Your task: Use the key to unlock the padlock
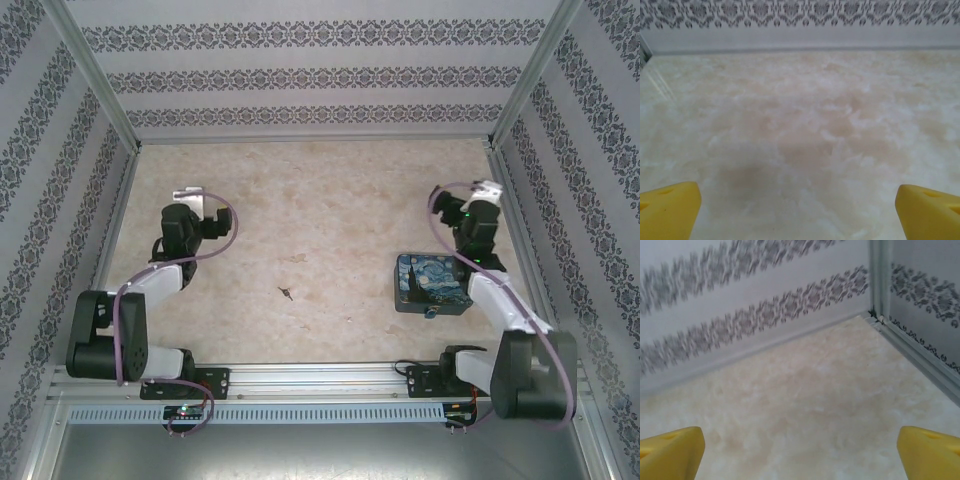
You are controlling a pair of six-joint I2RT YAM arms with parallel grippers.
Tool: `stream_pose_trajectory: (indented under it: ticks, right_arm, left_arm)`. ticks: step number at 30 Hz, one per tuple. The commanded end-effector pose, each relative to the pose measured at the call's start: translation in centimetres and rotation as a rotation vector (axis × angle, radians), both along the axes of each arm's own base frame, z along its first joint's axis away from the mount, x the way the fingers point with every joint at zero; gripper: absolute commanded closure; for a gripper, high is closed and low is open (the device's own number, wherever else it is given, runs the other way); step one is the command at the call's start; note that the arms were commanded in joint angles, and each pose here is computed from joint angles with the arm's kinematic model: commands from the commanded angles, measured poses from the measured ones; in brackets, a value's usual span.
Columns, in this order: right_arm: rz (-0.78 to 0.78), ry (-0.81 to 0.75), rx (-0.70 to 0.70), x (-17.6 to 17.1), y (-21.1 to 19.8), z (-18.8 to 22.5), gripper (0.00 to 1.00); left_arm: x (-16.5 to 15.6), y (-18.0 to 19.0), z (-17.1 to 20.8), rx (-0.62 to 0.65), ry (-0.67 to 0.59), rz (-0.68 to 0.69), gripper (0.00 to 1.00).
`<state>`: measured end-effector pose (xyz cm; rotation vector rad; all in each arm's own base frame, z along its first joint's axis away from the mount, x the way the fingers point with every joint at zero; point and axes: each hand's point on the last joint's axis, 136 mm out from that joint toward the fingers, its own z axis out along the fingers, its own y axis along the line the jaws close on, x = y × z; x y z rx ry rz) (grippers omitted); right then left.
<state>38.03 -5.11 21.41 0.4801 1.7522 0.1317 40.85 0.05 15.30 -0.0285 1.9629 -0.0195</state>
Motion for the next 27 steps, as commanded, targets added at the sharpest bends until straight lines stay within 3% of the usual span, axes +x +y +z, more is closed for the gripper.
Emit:
stream_pose_trajectory:
  ticks: [1,4,9,14,20,27]
  right_arm:
    - [0.007,0.073,0.312,-1.8,0.1,-1.3,0.02]
    - [-0.034,0.18,0.404,-3.8,-0.3,-2.3,0.02]
    - [-0.276,0.493,0.449,-9.6,-2.9,-6.8,0.02]
    - [-0.327,0.552,0.526,-12.6,-3.2,-9.6,0.02]
    - [-0.332,0.624,0.557,-14.5,-2.2,-12.8,0.02]
    - [-0.135,0.657,0.616,-13.7,2.6,-14.1,0.06]
  left_arm:
    - [-0.3,-0.7,2.2,-0.111,0.072,-0.009,0.0]
    - [-0.1,-2.1,4.4,-0.253,0.112,-0.012,0.0]
    - [-0.5,-7.4,6.2,-0.458,0.205,-0.114,0.0]
    - [-2.3,-13.2,4.8,-0.53,0.376,-0.156,0.0]
    - [-5.6,-19.8,2.3,-0.571,0.484,-0.229,0.0]
    - [-8.6,-24.2,0.4,-0.579,0.541,-0.253,0.0]
